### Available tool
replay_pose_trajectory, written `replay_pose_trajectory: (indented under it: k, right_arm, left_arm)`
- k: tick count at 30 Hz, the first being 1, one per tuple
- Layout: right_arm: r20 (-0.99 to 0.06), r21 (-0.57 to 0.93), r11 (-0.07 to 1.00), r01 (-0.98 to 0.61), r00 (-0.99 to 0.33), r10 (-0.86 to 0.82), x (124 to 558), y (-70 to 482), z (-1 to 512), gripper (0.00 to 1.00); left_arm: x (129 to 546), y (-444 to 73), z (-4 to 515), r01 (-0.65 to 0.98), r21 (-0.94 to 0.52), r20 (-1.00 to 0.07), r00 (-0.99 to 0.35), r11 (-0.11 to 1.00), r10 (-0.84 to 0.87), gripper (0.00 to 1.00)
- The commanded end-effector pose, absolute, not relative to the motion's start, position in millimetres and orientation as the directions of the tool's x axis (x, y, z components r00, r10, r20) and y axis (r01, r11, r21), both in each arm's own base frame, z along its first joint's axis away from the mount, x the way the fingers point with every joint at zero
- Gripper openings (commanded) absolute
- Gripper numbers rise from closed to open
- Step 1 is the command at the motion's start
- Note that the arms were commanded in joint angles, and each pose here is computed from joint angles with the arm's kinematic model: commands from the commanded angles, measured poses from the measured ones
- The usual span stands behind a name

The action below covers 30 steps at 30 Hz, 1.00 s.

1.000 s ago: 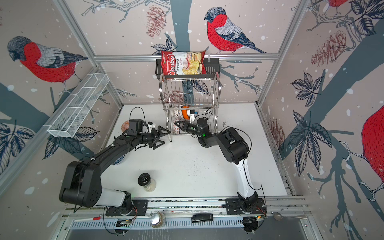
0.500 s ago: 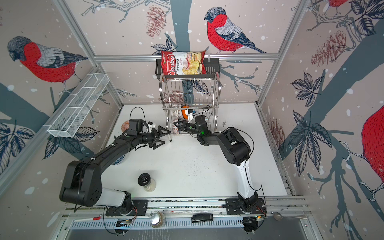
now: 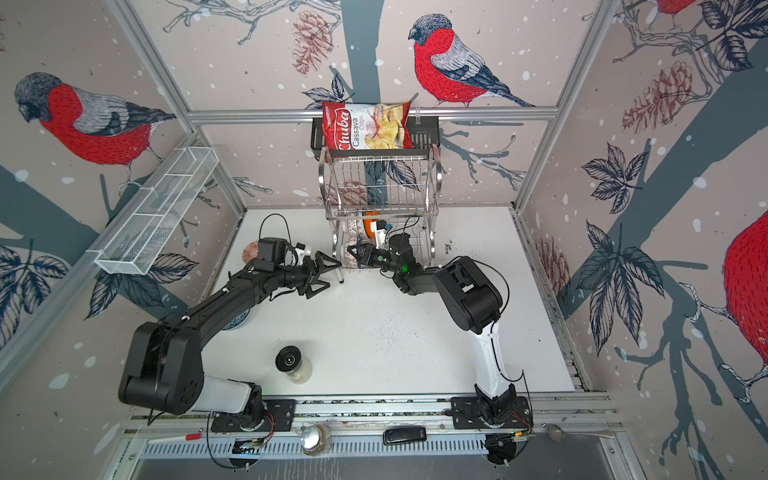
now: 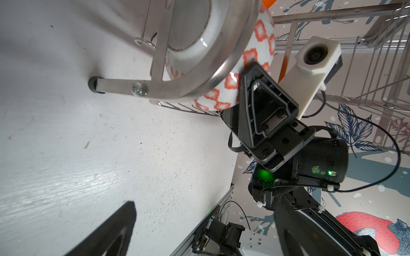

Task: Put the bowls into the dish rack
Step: 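Lower the blue bowl into the rack slot beside the orange bowl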

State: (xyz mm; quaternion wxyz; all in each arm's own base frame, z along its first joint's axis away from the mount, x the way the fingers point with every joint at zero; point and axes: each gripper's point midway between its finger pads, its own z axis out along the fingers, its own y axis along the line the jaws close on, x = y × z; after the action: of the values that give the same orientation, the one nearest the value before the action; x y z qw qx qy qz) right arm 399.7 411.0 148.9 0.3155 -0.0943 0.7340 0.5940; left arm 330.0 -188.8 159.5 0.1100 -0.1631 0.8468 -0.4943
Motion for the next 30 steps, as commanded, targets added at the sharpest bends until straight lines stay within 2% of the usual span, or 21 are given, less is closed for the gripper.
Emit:
replay_pose_trajectory:
  k: [1, 30]
  right_arm:
    - [-0.556, 0.819, 0.323, -0.475, -0.797, 0.238, 402.9, 407.2, 138.0, 0.17]
    - [-0.563, 0.821, 0.289, -0.492, -0.783, 0.266, 408.1, 413.0, 161.6, 0.32]
  left_arm:
    - [332.1, -189.0, 164.1, -0.134, -0.878, -0.058, -0.923, 0.459, -0.380, 0.97]
    - [330.0, -188.4, 166.5, -0.127, -0.882, -0.064, -0.921, 0.454, -0.383, 0.97]
